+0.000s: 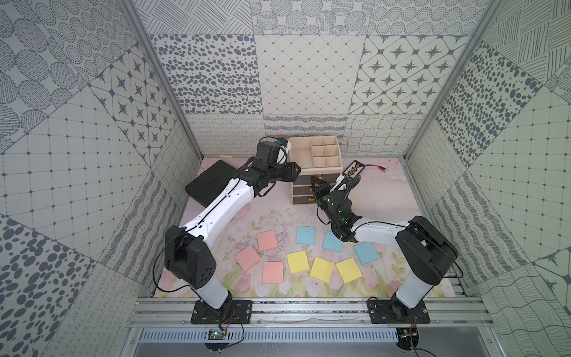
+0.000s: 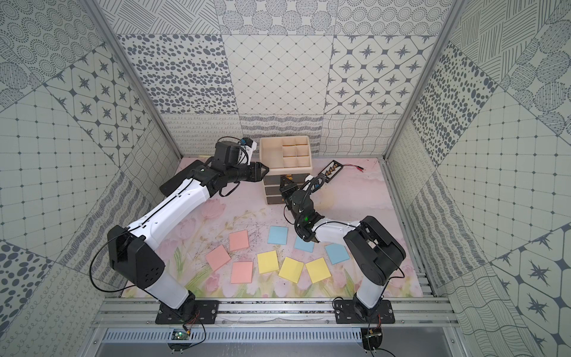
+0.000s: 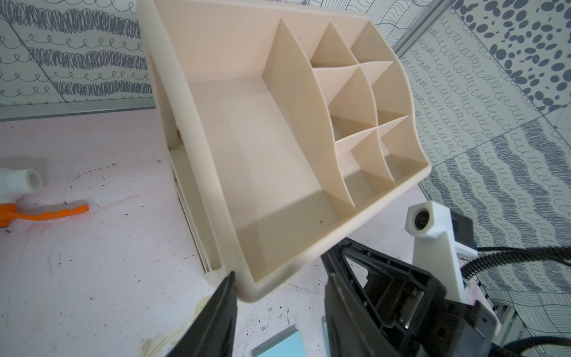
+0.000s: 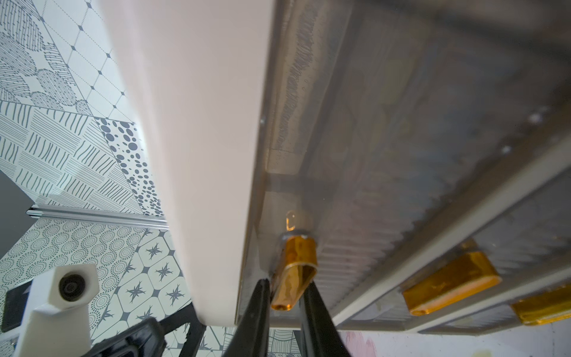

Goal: Please put the sticky notes in the drawer by color
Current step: Open the drawer in the storage box.

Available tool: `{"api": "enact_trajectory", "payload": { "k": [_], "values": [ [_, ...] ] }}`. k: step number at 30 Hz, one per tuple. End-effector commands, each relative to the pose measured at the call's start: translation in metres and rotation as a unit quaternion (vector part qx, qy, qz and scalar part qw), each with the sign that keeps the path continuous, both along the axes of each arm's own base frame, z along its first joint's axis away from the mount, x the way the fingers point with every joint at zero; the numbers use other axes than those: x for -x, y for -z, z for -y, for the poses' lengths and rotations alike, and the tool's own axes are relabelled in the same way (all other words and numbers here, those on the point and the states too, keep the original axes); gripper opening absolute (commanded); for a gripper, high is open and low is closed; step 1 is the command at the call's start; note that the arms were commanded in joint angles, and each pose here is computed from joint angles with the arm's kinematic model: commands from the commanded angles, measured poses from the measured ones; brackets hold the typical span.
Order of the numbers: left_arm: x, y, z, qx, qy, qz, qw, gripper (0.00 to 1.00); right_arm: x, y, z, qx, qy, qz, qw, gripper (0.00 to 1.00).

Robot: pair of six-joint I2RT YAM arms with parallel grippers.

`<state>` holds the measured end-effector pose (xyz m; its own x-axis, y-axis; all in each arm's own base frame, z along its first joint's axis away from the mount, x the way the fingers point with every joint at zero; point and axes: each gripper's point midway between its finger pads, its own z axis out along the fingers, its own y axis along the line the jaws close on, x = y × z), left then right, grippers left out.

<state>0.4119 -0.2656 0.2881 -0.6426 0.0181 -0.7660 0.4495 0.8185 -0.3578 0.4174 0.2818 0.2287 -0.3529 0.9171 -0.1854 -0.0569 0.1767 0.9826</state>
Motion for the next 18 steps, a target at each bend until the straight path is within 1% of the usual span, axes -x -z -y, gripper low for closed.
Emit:
{"api": "enact_trajectory", "payload": {
  "k": [1, 4, 12, 13, 14, 18],
  "values": [
    [-0.005, -0.003, 0.001, -0.024, -0.003, 0.016, 1.0, 0.49, -0.001, -0.015, 0.001, -0.016, 0.0, 0.021, 1.0, 0.17],
    [-0.005, -0.003, 0.001, -0.036, -0.008, 0.022, 0.999, 0.49, -0.001, -0.014, 0.001, -0.015, -0.002, 0.019, 1.0, 0.16],
    [-0.012, -0.007, -0.017, -0.057, -0.06, 0.038, 0.996, 0.49, 0.002, -0.014, 0.001, -0.016, -0.003, 0.019, 1.0, 0.16],
    [-0.014, -0.008, -0.018, -0.06, -0.064, 0.04, 0.995, 0.5, 0.003, -0.015, 0.001, -0.016, -0.003, 0.02, 1.0, 0.17],
    [-0.012, -0.003, -0.021, -0.069, -0.067, 0.031, 0.995, 0.53, 0.003, -0.016, 0.001, -0.015, -0.004, 0.022, 1.0, 0.17],
    [-0.016, -0.004, -0.024, -0.073, -0.077, 0.036, 0.994, 0.64, 0.006, -0.022, 0.0, -0.01, -0.003, 0.027, 1.0, 0.16]
  ]
}}
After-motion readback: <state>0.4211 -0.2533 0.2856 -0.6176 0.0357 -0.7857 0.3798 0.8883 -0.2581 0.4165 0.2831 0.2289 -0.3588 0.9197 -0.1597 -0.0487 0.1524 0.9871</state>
